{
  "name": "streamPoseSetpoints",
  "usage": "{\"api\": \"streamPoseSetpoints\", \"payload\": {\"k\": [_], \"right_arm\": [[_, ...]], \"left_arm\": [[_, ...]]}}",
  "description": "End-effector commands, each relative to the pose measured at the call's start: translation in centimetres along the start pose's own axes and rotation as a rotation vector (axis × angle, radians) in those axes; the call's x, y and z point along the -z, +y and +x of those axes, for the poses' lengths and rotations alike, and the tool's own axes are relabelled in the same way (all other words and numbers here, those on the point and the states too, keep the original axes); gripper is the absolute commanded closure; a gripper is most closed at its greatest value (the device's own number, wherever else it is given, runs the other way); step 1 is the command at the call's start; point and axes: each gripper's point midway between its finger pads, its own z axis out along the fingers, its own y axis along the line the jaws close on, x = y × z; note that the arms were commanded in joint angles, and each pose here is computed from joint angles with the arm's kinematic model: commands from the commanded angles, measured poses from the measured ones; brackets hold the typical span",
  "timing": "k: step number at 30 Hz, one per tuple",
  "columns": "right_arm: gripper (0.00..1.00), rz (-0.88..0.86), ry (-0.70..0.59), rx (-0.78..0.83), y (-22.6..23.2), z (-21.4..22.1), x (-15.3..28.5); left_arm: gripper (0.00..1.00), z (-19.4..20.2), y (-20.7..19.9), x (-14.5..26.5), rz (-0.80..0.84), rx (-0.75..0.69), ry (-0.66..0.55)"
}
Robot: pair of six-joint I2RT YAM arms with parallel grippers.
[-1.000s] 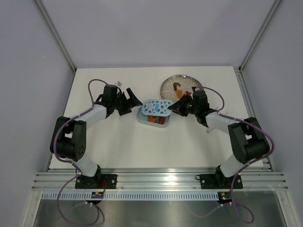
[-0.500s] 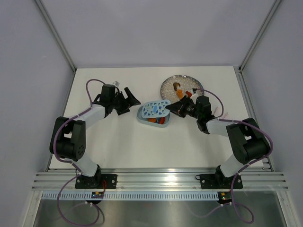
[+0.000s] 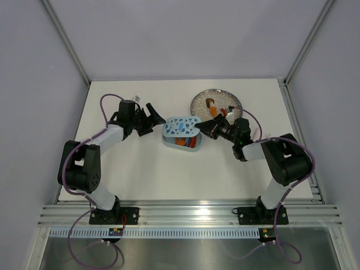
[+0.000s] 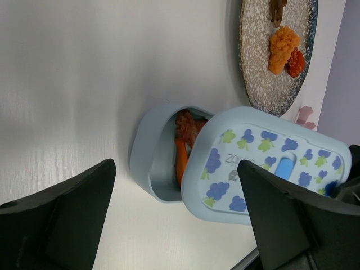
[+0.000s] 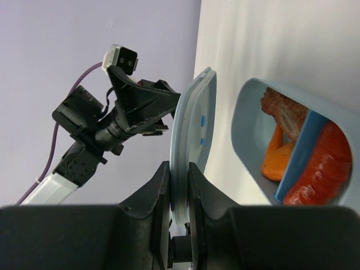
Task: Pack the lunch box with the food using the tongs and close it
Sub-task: Close the box lid on the packing box.
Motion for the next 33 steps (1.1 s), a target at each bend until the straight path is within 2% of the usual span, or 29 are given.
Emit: {"api": "streamPoseSetpoints", "payload": {"k": [1, 9, 18, 21, 23, 25, 26, 28, 29, 33], "right_arm": [[1.00, -0.071, 0.004, -0.010, 0.5, 0.2, 0.1], [1.00, -0.005, 0.015, -0.068, -3.5, 1.2, 0.1], [1.00, 0.021, 0.040, -0.119, -5.5, 1.9, -0.1], [0.87, 0.059, 0.049, -0.128, -6.2, 2.1, -0.1], [0.71, 0.099, 0.046, -0.129, -6.4, 2.1, 0.1], [0.60, 0.179, 0.048, -0.121, -7.4, 2.0, 0.2], [0.57, 0.161, 0.035, -0.079, -6.6, 1.6, 0.2], [0.48, 0.230, 0.044, -0.042, -6.6, 1.4, 0.5], [0.37, 0.300, 0.046, -0.044, -7.2, 1.2, 0.7], [0.21, 0.385, 0.032, 0.056, -5.9, 0.1, 1.6]], "left_arm": [[0.07, -1.2, -1.2, 1.1, 0.046, -0.027, -0.049], [0.07, -1.1, -1.2, 0.9, 0.049, -0.024, -0.043], [0.07, -1.1, -1.1, 0.8, 0.047, -0.022, -0.038], [0.07, -1.0, -1.0, 0.7, 0.046, -0.022, -0.037], [0.07, -1.0, -1.0, 0.6, 0.045, -0.019, -0.034], [0.07, -0.9, -0.9, 0.5, 0.045, -0.016, -0.029], [0.07, -1.0, -0.9, 0.5, 0.046, -0.015, -0.032], [0.07, -0.9, -0.9, 0.4, 0.049, -0.014, -0.029], [0.07, -0.9, -1.0, 0.4, 0.052, -0.015, -0.030], [0.07, -0.9, -0.9, 0.3, 0.050, -0.008, -0.027]]}}
